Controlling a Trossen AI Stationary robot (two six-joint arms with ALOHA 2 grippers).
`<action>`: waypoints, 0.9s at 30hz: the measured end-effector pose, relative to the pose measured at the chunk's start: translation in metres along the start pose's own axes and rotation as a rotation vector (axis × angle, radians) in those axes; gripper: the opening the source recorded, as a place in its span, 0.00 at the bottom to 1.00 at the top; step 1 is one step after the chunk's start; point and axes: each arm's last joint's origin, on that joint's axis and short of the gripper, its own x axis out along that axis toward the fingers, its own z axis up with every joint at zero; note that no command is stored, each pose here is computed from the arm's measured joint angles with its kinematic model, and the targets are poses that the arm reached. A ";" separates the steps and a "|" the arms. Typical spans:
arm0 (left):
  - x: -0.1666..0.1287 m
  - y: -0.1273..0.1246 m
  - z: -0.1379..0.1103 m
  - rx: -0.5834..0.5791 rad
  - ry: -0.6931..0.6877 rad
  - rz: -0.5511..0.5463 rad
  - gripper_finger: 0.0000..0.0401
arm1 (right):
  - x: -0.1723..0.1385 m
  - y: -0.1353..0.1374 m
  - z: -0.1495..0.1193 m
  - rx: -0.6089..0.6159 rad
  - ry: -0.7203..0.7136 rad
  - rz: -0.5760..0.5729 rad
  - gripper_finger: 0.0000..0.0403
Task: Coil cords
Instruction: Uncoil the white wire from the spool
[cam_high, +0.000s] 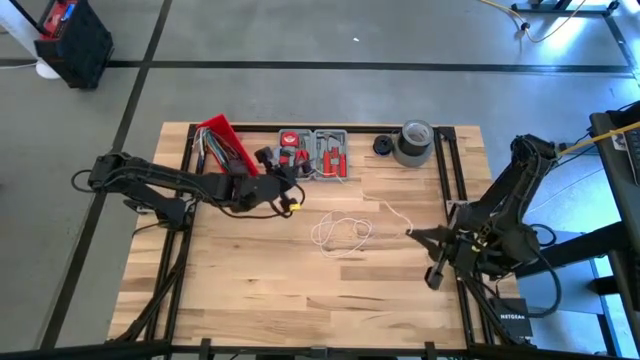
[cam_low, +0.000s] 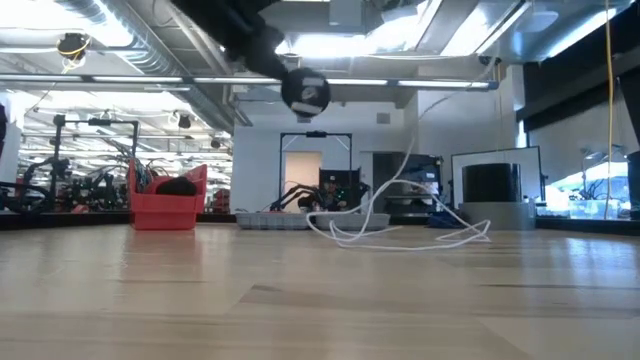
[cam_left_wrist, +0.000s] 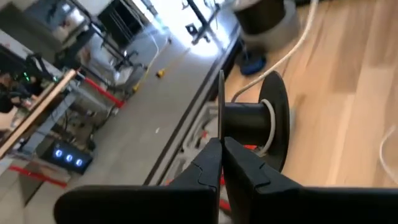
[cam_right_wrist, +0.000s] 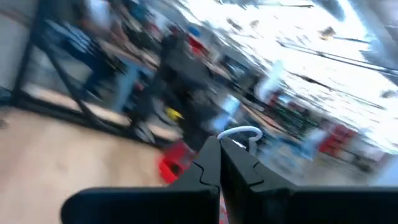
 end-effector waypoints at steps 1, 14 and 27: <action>0.001 0.000 -0.002 0.006 0.018 0.000 0.01 | 0.000 -0.001 -0.001 -0.023 0.035 -0.034 0.01; -0.003 -0.003 -0.005 0.063 0.041 0.018 0.01 | 0.008 0.022 -0.064 0.028 0.187 -0.188 0.01; -0.040 -0.031 0.016 0.294 -0.176 -0.083 0.01 | 0.056 0.011 -0.156 0.395 0.574 0.037 0.09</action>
